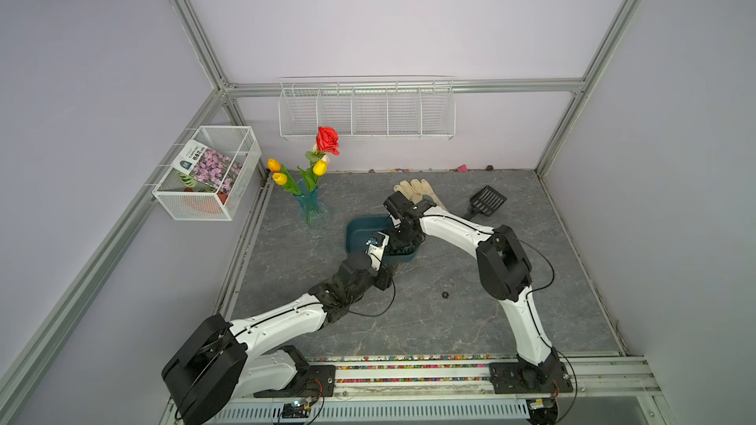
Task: Put the nuts on the desktop into the storage box
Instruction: Pick up the nut from the center of the board.
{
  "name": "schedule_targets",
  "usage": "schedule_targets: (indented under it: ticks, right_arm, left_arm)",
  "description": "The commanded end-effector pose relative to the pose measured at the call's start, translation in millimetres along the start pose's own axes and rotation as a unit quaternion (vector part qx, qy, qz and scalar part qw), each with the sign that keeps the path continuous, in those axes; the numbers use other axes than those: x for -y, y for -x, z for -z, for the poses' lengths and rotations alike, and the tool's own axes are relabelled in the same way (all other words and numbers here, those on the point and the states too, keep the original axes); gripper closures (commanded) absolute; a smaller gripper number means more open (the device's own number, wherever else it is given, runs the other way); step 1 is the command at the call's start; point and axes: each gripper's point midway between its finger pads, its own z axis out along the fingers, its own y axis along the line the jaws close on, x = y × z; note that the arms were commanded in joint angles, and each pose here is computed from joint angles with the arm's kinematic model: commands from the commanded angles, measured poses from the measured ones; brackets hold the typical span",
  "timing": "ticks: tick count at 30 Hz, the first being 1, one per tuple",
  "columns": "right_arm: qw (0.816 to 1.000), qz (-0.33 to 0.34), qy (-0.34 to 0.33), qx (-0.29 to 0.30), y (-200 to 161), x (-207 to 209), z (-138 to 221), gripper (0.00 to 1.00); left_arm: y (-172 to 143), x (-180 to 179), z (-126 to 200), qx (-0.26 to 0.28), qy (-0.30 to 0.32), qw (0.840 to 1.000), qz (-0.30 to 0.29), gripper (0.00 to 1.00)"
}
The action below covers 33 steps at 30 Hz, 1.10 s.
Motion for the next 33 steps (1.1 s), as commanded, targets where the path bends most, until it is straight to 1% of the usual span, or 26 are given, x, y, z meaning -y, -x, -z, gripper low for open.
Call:
schedule_targets:
  ticks: [1,7,13,16,19,23,27,33]
  right_arm:
    - [1.0,0.007,0.002,0.016,1,-4,30,0.58]
    - [0.999,0.009,-0.004,0.042,0,-5,62,0.58]
    - [0.998,-0.004,-0.028,0.06,-17,11,90,0.57]
    - [0.997,-0.013,-0.041,0.062,-35,22,100,0.57]
    - [0.997,-0.018,-0.061,0.051,-61,34,102,0.56]
    - [0.996,-0.02,-0.087,0.029,-101,49,96,0.56]
    - [0.995,-0.033,-0.094,0.013,-138,57,87,0.56]
    - [0.994,-0.051,-0.096,0.0,-176,67,79,0.55]
  left_arm:
    - [3,7,6,-0.003,-0.021,1.0,-0.02,0.36]
    - [12,22,12,0.008,-0.036,0.999,-0.028,0.36]
    - [14,43,19,0.007,-0.047,0.998,-0.048,0.36]
    - [10,55,22,0.005,-0.061,0.997,-0.048,0.36]
    - [3,65,25,-0.001,-0.071,0.996,-0.049,0.36]
    - [-9,80,30,-0.019,-0.086,0.995,-0.048,0.35]
    - [-22,95,34,-0.042,-0.089,0.994,-0.051,0.35]
    - [-44,114,38,-0.071,-0.097,0.991,-0.055,0.35]
